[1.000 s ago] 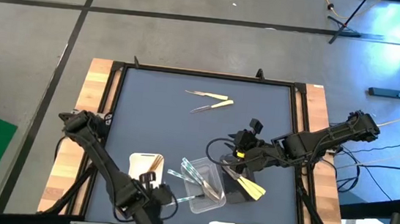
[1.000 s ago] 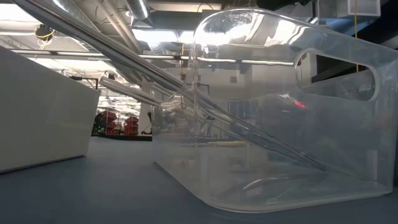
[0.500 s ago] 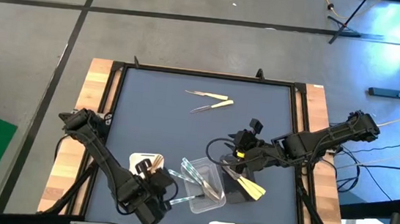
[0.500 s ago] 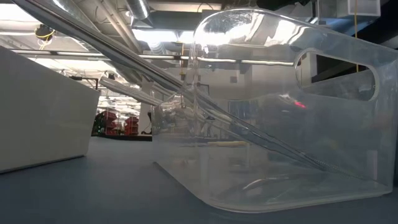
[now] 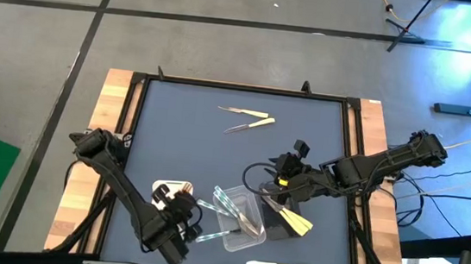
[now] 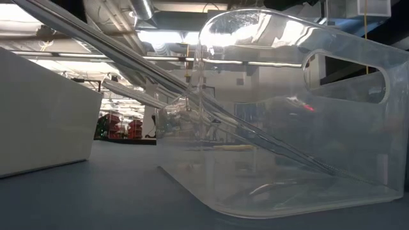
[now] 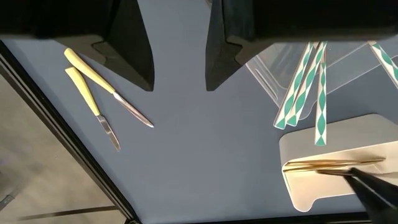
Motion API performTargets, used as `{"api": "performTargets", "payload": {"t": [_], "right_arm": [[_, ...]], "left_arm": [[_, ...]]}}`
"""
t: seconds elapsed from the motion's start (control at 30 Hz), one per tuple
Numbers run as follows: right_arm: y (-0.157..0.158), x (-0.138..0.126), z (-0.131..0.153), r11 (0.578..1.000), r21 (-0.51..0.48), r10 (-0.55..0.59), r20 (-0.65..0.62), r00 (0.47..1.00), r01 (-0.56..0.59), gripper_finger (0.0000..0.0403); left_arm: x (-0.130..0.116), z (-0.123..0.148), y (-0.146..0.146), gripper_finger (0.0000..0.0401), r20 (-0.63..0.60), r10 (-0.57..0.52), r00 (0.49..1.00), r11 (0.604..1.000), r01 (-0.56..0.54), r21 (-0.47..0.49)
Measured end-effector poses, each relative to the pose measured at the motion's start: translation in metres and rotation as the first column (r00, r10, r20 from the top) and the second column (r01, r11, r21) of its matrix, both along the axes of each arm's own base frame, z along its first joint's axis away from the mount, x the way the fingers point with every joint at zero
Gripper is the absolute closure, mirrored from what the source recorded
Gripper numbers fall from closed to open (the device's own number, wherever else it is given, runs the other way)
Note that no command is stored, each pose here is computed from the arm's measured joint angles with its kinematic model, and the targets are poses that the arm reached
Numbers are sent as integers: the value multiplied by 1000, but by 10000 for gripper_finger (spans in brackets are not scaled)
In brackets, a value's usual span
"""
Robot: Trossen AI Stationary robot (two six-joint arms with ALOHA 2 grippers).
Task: Sort silverware by color (type)
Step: Put the gold table knife into the white bin
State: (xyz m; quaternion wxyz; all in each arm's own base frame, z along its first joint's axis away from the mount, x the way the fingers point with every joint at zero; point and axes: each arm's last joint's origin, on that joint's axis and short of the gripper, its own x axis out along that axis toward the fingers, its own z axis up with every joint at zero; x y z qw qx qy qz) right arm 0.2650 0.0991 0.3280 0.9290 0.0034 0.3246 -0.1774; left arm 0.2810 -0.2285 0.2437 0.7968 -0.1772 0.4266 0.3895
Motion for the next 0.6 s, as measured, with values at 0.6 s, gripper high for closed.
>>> {"api": "performTargets", "payload": {"t": [0.6], "right_arm": [[0, 0, 0, 1000, 0, 0, 0, 1000, 0, 271]], "left_arm": [[-16, -45, 10, 376, -19, 196, 980, 980, -196, -21]]}}
